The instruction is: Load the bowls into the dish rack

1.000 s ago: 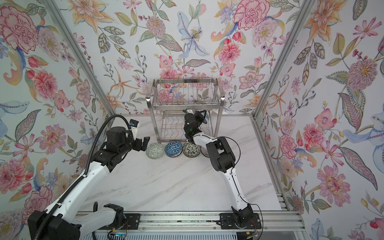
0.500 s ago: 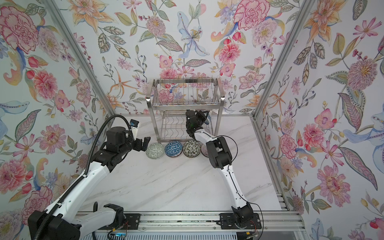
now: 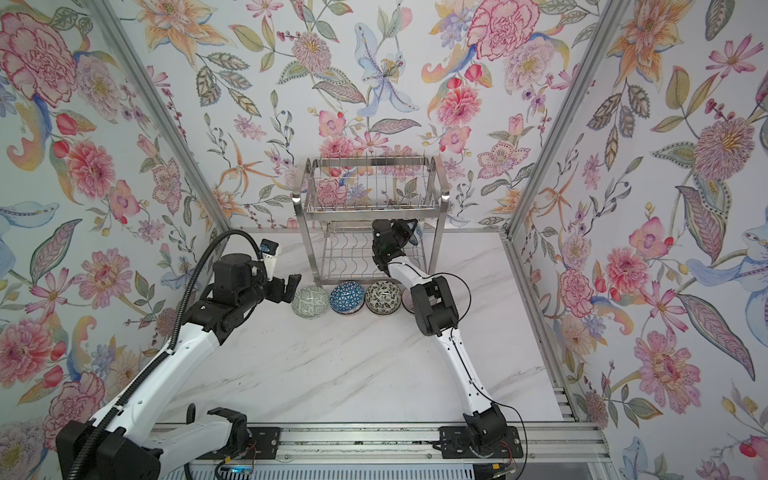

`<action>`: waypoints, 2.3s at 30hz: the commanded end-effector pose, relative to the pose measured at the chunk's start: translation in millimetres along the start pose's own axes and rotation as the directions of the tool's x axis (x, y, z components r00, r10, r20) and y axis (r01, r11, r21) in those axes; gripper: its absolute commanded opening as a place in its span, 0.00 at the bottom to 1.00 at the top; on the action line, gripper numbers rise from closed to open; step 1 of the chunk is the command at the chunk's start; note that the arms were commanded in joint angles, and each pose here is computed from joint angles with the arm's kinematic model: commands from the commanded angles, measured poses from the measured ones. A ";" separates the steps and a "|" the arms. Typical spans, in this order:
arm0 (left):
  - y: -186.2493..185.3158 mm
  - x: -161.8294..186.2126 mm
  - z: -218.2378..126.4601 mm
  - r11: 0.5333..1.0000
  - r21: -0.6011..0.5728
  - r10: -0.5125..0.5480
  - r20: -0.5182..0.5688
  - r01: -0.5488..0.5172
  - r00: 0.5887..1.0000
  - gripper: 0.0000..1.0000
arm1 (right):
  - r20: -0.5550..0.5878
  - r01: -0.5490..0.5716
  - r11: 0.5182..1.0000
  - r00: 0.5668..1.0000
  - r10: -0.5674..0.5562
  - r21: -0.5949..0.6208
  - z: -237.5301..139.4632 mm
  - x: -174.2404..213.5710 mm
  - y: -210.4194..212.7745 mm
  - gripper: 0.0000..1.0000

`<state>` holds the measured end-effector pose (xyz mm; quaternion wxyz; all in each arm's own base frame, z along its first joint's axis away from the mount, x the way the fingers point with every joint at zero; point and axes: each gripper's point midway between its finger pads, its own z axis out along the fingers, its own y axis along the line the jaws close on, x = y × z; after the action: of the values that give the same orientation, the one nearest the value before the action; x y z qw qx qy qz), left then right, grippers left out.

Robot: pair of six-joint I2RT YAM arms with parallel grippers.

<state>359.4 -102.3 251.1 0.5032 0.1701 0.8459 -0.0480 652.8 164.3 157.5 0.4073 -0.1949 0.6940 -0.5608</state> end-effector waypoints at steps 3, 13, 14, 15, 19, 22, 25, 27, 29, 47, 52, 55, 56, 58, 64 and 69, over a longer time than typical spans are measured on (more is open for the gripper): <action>0.6 8.1 4.9 1.000 0.008 0.006 -0.019 -0.006 1.000 0.99 | -0.013 -0.003 0.999 1.000 0.002 -0.048 -6.6 1.1 8.0 0.18; 0.2 8.3 5.5 1.000 0.010 0.002 -0.021 -0.001 1.000 0.99 | -0.014 -0.047 0.995 0.999 0.045 -0.085 -18.6 -2.3 -10.1 0.72; -0.2 8.9 5.6 1.000 0.011 0.002 -0.022 -0.002 1.000 0.99 | -0.011 -0.051 0.995 0.999 0.050 -0.086 -21.2 -3.1 -13.5 0.78; 0.5 8.7 5.5 1.000 0.010 0.000 -0.022 0.000 1.000 0.99 | -0.014 -0.055 0.995 0.998 0.054 -0.087 -21.8 -2.1 -16.5 0.82; -0.2 7.7 4.6 1.000 0.014 -0.002 -0.018 0.002 1.000 0.99 | -0.001 -0.065 0.992 0.998 0.066 -0.105 -32.4 -4.3 -30.4 0.98; -0.5 6.4 3.0 1.000 0.014 -0.003 -0.013 0.003 1.000 0.99 | 0.014 -0.075 0.989 0.997 0.077 -0.128 -43.8 -6.2 -40.6 0.99; -0.4 4.8 1.5 1.000 0.013 -0.004 -0.008 0.004 1.000 0.99 | 0.051 -0.062 0.980 0.996 0.073 -0.189 -63.0 -9.1 -41.2 0.99; 1.2 5.4 1.7 1.000 0.007 -0.005 -0.011 0.005 1.000 0.99 | 0.073 -0.039 0.969 0.996 0.058 -0.243 -78.3 -5.5 -37.6 0.99; 2.4 6.1 2.3 1.000 -0.002 -0.003 -0.020 0.003 1.000 0.99 | 0.094 -0.031 0.950 0.994 0.063 -0.312 -98.0 -0.4 -36.3 0.99; -18.4 -6.4 -11.4 0.999 -0.018 0.046 -0.013 -0.046 0.999 0.99 | 0.082 -0.160 0.626 0.937 0.340 -0.763 -270.2 112.5 -102.0 0.99; -36.5 -2.9 -7.1 0.996 -0.011 0.087 -0.058 -0.088 0.994 0.99 | 0.011 -0.254 0.506 0.886 0.463 -0.824 -284.5 147.8 -147.8 0.99; -48.8 -1.2 -4.2 0.997 0.010 0.077 -0.066 -0.077 0.995 0.99 | -0.031 -0.306 0.441 0.848 0.529 -0.844 -283.0 161.4 -167.4 0.99; -54.5 -0.3 -2.9 0.997 0.020 0.072 -0.065 -0.071 0.995 0.99 | -0.048 -0.321 0.426 0.841 0.538 -0.846 -279.6 166.5 -168.7 0.99; -60.1 2.2 0.3 0.998 0.021 0.059 -0.064 -0.058 0.996 0.99 | -0.080 -0.351 0.411 0.833 0.548 -0.842 -272.3 174.0 -166.3 0.99; -70.0 16.2 16.8 0.999 0.038 -0.001 -0.066 0.003 0.998 0.99 | -0.108 -0.380 0.372 0.808 0.579 -0.847 -266.6 175.8 -153.1 0.99; -77.4 28.2 29.1 0.999 0.054 0.004 -0.093 0.002 0.996 0.99 | -0.115 -0.399 0.352 0.783 0.611 -0.847 -264.1 173.6 -161.5 0.99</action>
<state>343.7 -168.3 212.6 0.4595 0.1914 0.8656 -0.0539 310.6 150.9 244.9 0.4672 -0.2176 0.8569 -0.0055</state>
